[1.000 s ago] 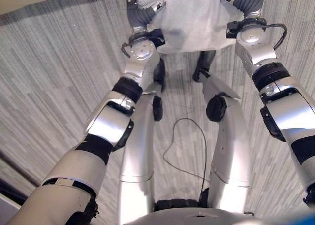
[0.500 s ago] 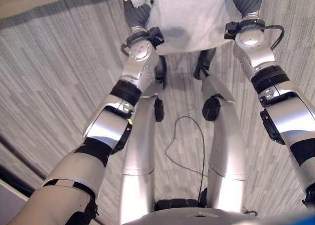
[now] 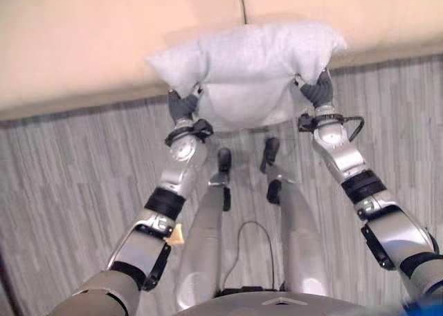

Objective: Pick up all the scattered cushions and arrange them neatly on the sofa.

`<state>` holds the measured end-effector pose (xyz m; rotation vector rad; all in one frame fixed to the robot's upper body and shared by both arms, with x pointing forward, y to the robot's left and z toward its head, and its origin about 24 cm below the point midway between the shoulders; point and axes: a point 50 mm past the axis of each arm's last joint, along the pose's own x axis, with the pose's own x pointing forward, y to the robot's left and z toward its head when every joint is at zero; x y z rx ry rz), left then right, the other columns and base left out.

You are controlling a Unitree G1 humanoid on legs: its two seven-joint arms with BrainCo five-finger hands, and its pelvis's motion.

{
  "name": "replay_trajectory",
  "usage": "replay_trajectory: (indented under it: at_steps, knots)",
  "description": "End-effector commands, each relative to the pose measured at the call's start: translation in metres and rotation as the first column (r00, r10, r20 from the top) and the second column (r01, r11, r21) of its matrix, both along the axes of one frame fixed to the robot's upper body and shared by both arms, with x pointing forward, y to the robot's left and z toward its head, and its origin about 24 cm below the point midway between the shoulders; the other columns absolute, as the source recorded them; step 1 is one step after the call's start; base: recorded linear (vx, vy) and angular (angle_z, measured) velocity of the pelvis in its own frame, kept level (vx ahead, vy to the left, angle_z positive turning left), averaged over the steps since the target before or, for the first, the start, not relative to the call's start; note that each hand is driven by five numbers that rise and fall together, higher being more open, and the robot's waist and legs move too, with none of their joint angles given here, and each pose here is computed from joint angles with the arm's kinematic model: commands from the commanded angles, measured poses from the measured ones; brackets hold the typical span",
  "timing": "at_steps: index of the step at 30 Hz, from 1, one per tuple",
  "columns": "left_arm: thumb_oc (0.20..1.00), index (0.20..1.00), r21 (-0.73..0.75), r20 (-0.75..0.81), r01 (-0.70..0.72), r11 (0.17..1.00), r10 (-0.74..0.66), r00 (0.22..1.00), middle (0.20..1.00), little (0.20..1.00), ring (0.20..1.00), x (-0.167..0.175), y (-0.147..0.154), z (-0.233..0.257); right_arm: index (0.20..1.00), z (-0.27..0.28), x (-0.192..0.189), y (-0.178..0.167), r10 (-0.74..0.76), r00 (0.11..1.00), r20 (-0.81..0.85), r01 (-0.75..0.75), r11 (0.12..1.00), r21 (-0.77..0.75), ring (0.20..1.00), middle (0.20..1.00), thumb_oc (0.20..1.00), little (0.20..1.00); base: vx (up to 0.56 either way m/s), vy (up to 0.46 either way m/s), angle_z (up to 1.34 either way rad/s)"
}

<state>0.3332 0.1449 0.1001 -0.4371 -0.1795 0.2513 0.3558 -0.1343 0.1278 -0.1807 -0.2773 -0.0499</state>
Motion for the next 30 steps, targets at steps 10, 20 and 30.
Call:
replay_trajectory:
  at_steps: [10, 20, 30]
  knots:
    - [0.200, 0.200, 0.047, 0.096, 0.257, 0.965, -0.260, 0.961, 0.200, 0.200, 0.200, -0.030, -0.040, -0.011, 0.200, -0.025, -0.047, 0.033, 0.200, 0.978, 0.067, -0.203, 0.978, 0.041, 0.200, 0.200, 0.200, 0.200, 0.15, -0.052, 0.23]
    - [0.200, 0.200, 0.071, -0.021, 0.242, 0.968, -0.241, 0.970, 0.200, 0.200, 0.200, -0.044, -0.024, -0.038, 0.200, -0.035, -0.051, 0.026, 0.164, 0.986, 0.029, -0.165, 0.986, 0.020, 0.200, 0.200, 0.200, 0.200, 0.21, 0.132, 0.03]
    - [0.200, 0.200, 0.144, -0.052, 0.247, 0.958, -0.242, 0.969, 0.200, 0.200, 0.200, -0.046, -0.016, -0.042, 0.200, -0.039, -0.052, 0.029, 0.180, 0.984, 0.002, -0.180, 0.982, 0.049, 0.200, 0.200, 0.200, 0.200, 0.16, 0.113, 0.02]
